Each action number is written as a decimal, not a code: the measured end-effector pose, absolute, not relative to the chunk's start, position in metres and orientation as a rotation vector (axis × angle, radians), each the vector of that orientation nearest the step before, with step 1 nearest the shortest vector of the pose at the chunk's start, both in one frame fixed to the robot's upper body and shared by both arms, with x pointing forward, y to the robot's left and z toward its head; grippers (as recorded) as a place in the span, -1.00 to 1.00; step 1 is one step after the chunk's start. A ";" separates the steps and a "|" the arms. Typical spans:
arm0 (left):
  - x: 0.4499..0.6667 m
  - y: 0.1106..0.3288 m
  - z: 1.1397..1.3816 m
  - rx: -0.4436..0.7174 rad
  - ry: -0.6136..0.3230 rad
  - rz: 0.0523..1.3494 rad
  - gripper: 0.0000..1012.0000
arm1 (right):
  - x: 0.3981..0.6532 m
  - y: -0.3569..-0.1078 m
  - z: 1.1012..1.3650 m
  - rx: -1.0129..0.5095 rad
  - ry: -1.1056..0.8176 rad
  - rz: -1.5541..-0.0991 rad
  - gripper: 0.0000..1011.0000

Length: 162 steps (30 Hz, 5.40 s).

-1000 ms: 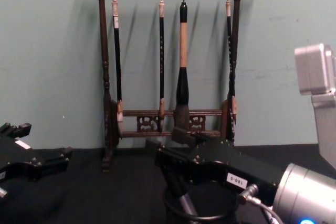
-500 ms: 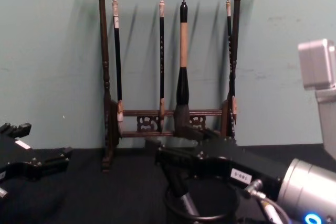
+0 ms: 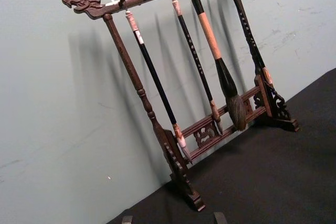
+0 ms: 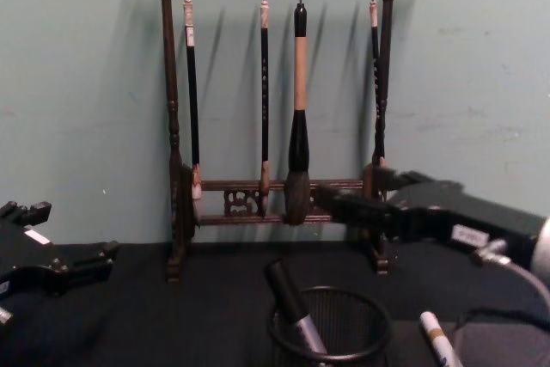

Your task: Pick up the water-based marker from the table and place it into the pen holder.

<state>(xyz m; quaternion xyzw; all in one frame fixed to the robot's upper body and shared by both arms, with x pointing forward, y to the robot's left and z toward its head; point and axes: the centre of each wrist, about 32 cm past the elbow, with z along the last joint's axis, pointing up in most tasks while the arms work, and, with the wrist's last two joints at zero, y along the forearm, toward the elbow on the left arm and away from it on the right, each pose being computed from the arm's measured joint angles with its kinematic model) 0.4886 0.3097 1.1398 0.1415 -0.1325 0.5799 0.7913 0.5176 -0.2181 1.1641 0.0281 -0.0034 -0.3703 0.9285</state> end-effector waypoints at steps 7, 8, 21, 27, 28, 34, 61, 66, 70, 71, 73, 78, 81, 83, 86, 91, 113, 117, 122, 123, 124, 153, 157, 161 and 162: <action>0.489 0.310 1.140 0.304 -0.285 1.248 0.98 | 0.510 -0.243 1.178 -0.037 0.005 -0.884 0.98; 0.489 0.310 1.140 0.304 -0.285 1.248 0.98 | 0.509 -0.245 1.179 -0.050 0.010 -0.897 0.98; 0.489 0.310 1.140 0.304 -0.285 1.248 0.98 | 0.509 -0.254 1.189 -0.273 0.158 -1.015 0.98; 0.489 0.310 1.140 0.304 -0.285 1.248 0.98 | 0.515 -0.245 1.186 -0.378 0.189 -1.011 0.98; 0.489 0.310 1.140 0.304 -0.285 1.248 0.98 | 0.516 -0.245 1.186 -0.388 0.192 -1.012 0.98; 0.489 0.310 1.140 0.304 -0.285 1.248 0.98 | 0.523 -0.238 1.180 -0.454 0.204 -1.014 0.98; 0.489 0.310 1.140 0.304 -0.285 1.248 0.98 | 0.537 -0.238 1.159 -0.485 0.286 -1.030 0.98; 0.489 0.310 1.140 0.304 -0.285 1.248 0.98 | 0.536 -0.239 1.158 -0.484 0.289 -1.027 0.98; 0.489 0.310 1.140 0.304 -0.285 1.248 0.98 | 0.536 -0.239 1.158 -0.485 0.291 -1.024 0.98; 0.489 0.310 1.140 0.304 -0.285 1.248 0.98 | 0.536 -0.239 1.157 -0.485 0.291 -1.023 0.98; 0.489 0.310 1.140 0.304 -0.285 1.248 0.98 | 0.535 -0.239 1.157 -0.486 0.292 -1.022 0.98; 0.489 0.310 1.140 0.305 -0.285 1.248 0.98 | 0.535 -0.238 1.156 -0.489 0.291 -1.019 0.98; 0.489 0.310 1.140 0.304 -0.285 1.248 0.98 | 0.534 -0.238 1.156 -0.493 0.274 -1.019 0.98; 0.489 0.310 1.140 0.304 -0.285 1.248 0.98 | 0.533 -0.238 1.156 -0.495 0.269 -1.018 0.98; 0.489 0.310 1.140 0.304 -0.285 1.248 0.98 | 0.534 -0.238 1.156 -0.494 0.269 -1.018 0.98; 0.489 0.310 1.140 0.304 -0.285 1.248 0.98 | 0.534 -0.238 1.156 -0.494 0.270 -1.018 0.98; 0.489 0.310 1.140 0.304 -0.285 1.248 0.98 | 0.534 -0.238 1.156 -0.492 0.276 -1.019 -0.09; 0.489 0.310 1.140 0.304 -0.285 1.248 0.98 | 0.534 -0.238 1.156 -0.492 0.277 -1.019 -0.37; 0.489 0.310 1.140 0.304 -0.285 1.248 0.98 | 0.534 -0.238 1.156 -0.492 0.277 -1.018 -0.66; 0.489 0.310 1.140 0.304 -0.285 1.248 0.98 | 0.534 -0.238 1.156 -0.492 0.277 -1.018 -0.66; 0.489 0.310 1.140 0.304 -0.285 1.248 0.98 | 0.534 -0.238 1.156 -0.492 0.277 -1.018 -0.66; 0.489 0.310 1.140 0.304 -0.285 1.248 0.98 | 0.532 -0.240 1.168 -0.389 0.240 -1.018 -0.66; 0.489 0.310 1.140 0.304 -0.285 1.248 0.98 | 0.528 -0.241 1.173 -0.317 0.205 -1.011 -0.66; 0.489 0.310 1.140 0.304 -0.285 1.248 0.98 | 0.524 -0.241 1.176 -0.235 0.169 -0.987 -0.66; 0.489 0.310 1.140 0.304 -0.285 1.248 0.98 | 0.523 -0.241 1.177 -0.208 0.157 -0.978 -0.66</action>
